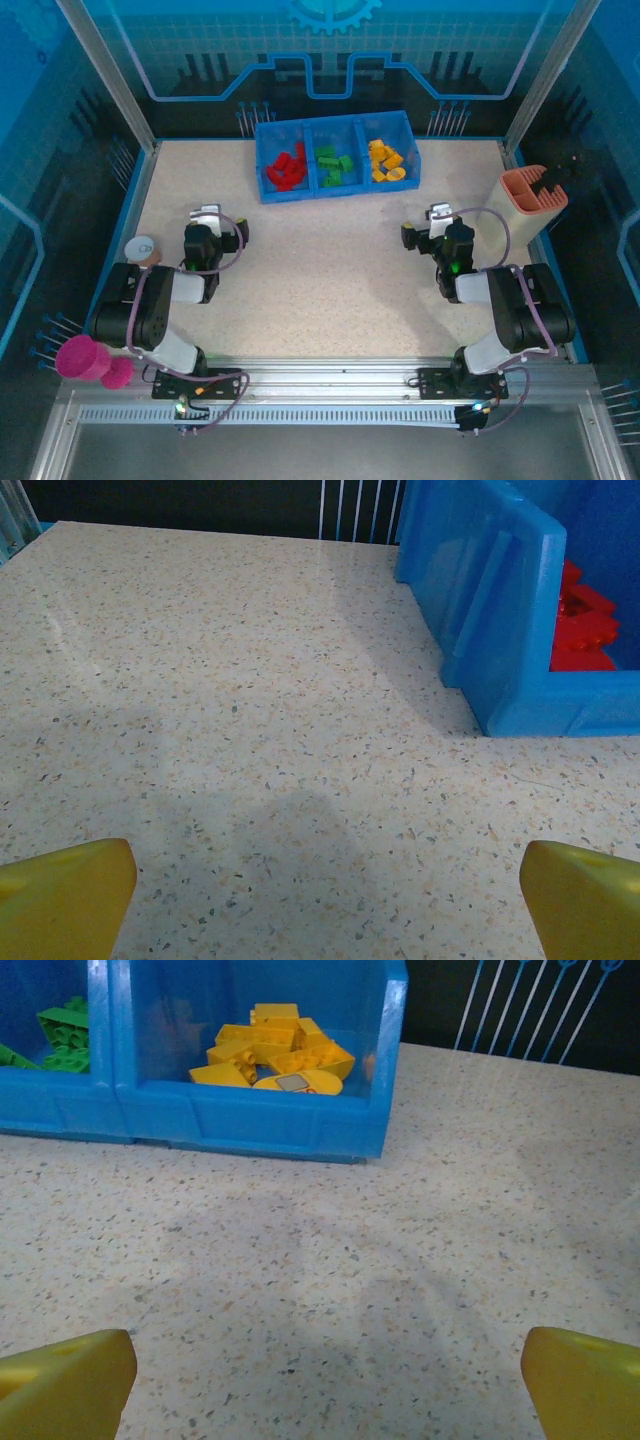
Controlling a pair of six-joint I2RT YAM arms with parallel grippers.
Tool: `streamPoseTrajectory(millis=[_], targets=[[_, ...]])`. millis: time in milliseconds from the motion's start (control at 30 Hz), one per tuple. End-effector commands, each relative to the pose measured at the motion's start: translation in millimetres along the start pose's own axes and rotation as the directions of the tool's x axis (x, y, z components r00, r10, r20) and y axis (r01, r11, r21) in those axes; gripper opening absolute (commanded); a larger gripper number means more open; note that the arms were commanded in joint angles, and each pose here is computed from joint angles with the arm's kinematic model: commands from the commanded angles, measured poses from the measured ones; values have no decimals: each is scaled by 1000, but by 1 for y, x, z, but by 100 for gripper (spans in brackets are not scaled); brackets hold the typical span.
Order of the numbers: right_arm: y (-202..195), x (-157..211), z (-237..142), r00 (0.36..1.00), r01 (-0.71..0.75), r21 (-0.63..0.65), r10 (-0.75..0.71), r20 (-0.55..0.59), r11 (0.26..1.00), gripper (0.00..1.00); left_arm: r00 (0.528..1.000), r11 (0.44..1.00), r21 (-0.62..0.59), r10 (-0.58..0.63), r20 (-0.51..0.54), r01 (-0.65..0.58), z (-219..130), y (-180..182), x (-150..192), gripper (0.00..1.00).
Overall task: Sort the legos into containers by color
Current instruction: Reset both arms
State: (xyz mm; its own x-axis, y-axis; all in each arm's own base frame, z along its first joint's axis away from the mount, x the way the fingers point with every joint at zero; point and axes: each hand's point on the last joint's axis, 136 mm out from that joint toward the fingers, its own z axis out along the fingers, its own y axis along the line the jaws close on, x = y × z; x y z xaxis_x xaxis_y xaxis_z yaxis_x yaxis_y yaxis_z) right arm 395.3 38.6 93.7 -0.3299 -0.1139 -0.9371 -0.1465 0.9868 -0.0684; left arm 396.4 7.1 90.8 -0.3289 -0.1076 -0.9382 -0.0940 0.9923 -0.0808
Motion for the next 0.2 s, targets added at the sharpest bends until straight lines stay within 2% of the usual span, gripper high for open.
streamPoseTrajectory(millis=[0, 167], targets=[[-3, -5, 3, 1000, -15, -30, 15, 5, 999, 100, 1000, 1000, 18, 8, 10, -8, 0, -2, -4, 99], [-3, -5, 2, 1000, -14, -26, 14, 10, 1000, 100, 1000, 1000, 18, 9, 11, -9, -1, -2, -4, 99]])
